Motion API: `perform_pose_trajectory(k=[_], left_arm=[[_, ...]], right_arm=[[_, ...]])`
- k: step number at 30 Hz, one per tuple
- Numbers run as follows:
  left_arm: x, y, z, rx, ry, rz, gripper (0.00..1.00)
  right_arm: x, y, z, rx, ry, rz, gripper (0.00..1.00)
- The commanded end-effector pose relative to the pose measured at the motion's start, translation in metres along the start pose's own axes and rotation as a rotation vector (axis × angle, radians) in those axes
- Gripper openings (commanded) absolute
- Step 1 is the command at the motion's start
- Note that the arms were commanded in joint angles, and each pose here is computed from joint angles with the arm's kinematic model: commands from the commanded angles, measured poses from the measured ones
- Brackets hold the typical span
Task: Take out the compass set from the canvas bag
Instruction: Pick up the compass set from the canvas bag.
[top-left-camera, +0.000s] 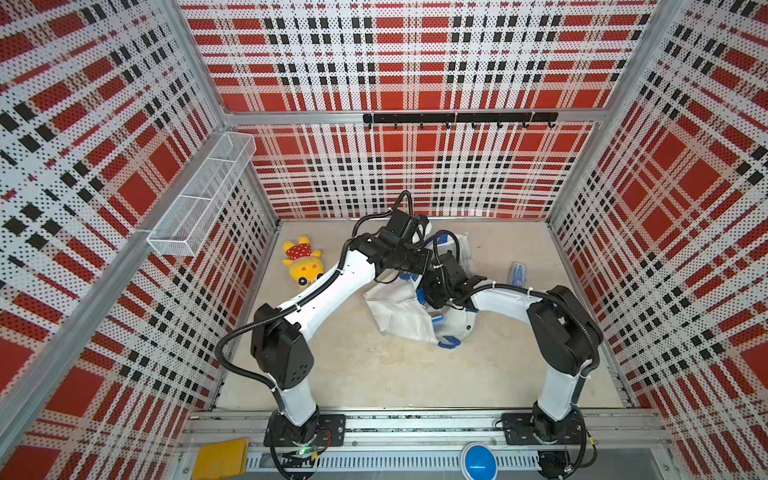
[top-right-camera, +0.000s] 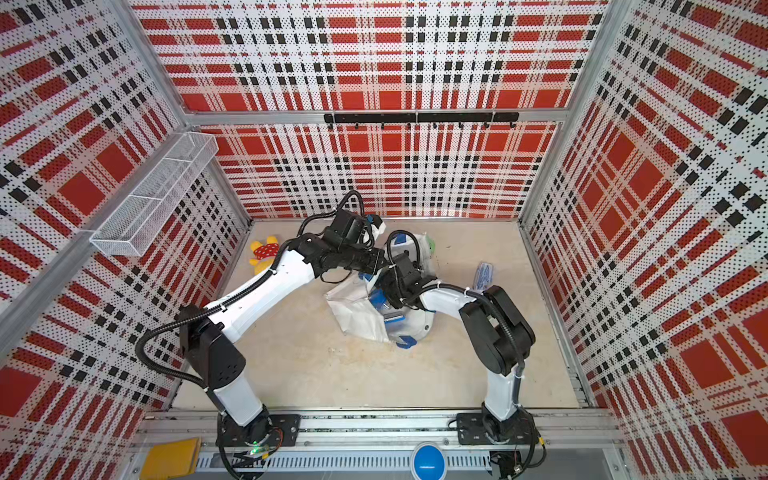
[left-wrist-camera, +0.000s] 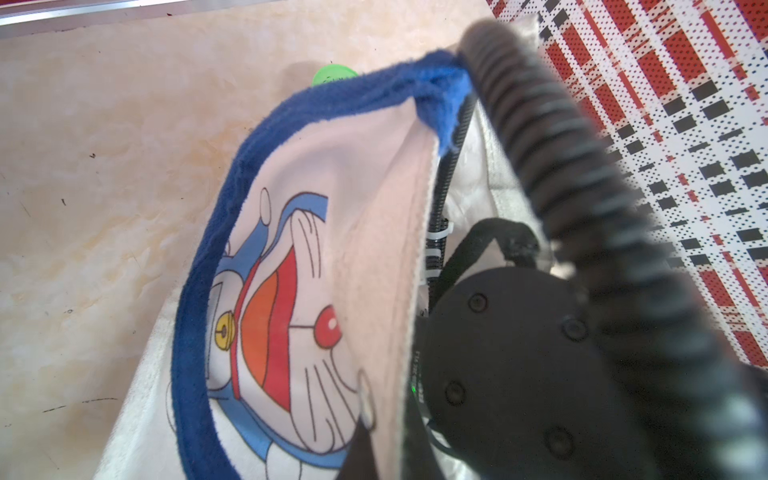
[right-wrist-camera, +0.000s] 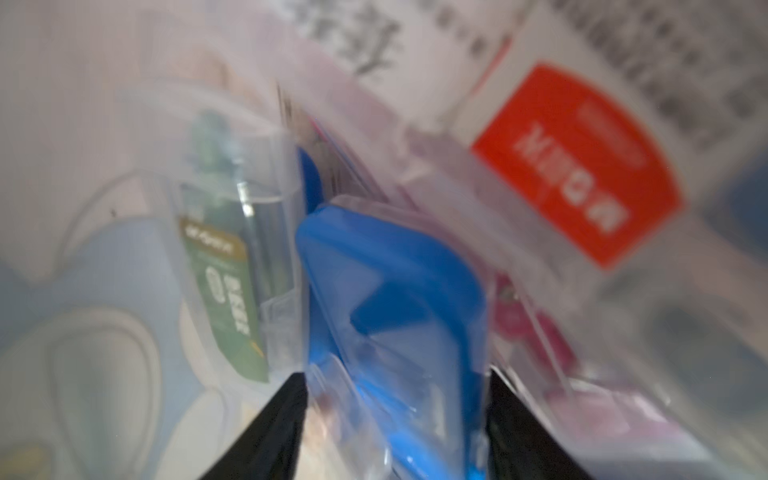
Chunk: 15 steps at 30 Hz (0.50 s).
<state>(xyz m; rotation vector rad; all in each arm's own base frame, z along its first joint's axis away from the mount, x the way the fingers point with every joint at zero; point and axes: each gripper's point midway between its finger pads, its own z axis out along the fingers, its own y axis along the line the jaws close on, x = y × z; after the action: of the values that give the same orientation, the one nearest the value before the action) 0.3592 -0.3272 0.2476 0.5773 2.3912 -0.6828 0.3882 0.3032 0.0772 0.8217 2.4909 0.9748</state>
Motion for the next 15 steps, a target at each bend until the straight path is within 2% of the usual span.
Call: perform_pose_trajectory(k=[1, 9, 15], left_arm=[[-0.029, -0.040, -0.037, 0.133, -0.135, 0.053, 0.00], [-0.029, -0.027, -0.040, 0.118, -0.135, 0.032, 0.00], [-0.033, -0.018, -0.043, 0.111, -0.146, -0.008, 0.00]], right_arm=[[-0.009, 0.002, 0.010, -0.040, -0.035, 0.000, 0.54], [-0.010, 0.025, 0.001, -0.133, -0.030, -0.026, 0.30], [-0.010, 0.035, -0.018, -0.149, -0.043, -0.071, 0.20]])
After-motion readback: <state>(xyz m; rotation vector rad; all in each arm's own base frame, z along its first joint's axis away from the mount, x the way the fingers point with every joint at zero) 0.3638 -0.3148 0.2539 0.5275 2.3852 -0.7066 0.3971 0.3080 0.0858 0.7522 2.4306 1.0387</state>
